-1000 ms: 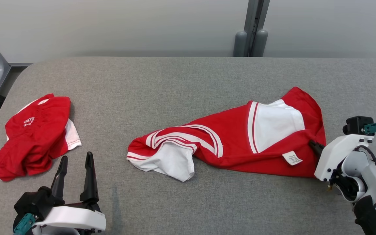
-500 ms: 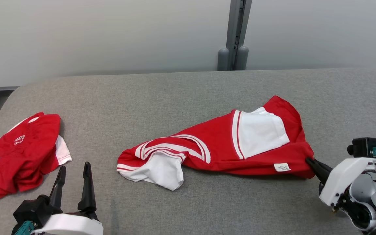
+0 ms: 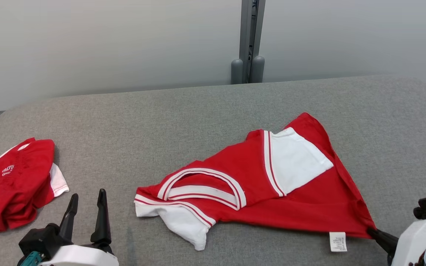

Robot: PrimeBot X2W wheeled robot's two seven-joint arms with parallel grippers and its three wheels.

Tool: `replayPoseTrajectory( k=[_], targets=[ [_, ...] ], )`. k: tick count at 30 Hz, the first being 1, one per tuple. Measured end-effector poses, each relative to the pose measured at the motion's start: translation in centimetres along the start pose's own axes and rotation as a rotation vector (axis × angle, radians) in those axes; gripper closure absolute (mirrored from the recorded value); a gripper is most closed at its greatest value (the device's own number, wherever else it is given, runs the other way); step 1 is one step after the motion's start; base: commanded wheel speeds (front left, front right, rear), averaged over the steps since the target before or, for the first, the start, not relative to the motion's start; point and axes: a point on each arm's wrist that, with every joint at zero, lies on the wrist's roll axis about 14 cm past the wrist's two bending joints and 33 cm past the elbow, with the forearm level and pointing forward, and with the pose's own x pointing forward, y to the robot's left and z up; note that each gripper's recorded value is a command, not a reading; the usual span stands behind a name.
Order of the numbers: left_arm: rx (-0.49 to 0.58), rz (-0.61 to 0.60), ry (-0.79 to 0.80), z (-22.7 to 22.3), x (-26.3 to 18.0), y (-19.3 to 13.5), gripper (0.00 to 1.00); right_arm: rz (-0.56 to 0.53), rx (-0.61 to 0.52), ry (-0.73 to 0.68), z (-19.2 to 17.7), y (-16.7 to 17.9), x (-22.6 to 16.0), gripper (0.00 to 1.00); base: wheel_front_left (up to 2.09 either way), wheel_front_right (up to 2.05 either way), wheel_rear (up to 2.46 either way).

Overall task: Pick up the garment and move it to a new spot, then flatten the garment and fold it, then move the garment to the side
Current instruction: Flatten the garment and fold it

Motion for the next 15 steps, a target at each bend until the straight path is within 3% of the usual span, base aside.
replayPoseTrajectory(
  k=[2,3,4,5,9,15],
  targets=[
    [-0.006,0.0,0.013,-0.3,0.0,0.0,0.0,-0.037,0.002,0.027,-0.9,-1.1,-0.3,1.0,0.0,0.0,0.0],
    [-0.006,-0.001,0.015,-0.3,-0.1,-0.1,0.0,-0.054,0.003,0.036,-1.3,-1.6,-0.4,0.9,0.0,0.0,0.0],
    [-0.006,-0.001,0.017,-0.4,-0.1,-0.1,0.0,-0.064,0.007,0.037,-1.5,-1.8,-0.4,0.31,0.0,0.0,0.0],
    [-0.005,-0.002,0.02,-0.5,-0.1,-0.1,0.0,-0.078,0.01,0.035,-1.6,-2.1,-0.4,0.0,0.0,0.0,0.0],
    [-0.003,-0.002,0.031,-0.6,-0.2,0.0,0.0,-0.087,0.011,-0.036,-0.3,-1.9,-0.2,0.0,0.0,0.0,0.0],
    [0.0,0.002,0.035,-0.5,-0.4,0.3,0.0,-0.063,-0.02,-0.287,5.2,-0.5,-1.2,0.0,0.0,0.0,0.0]
  ],
)
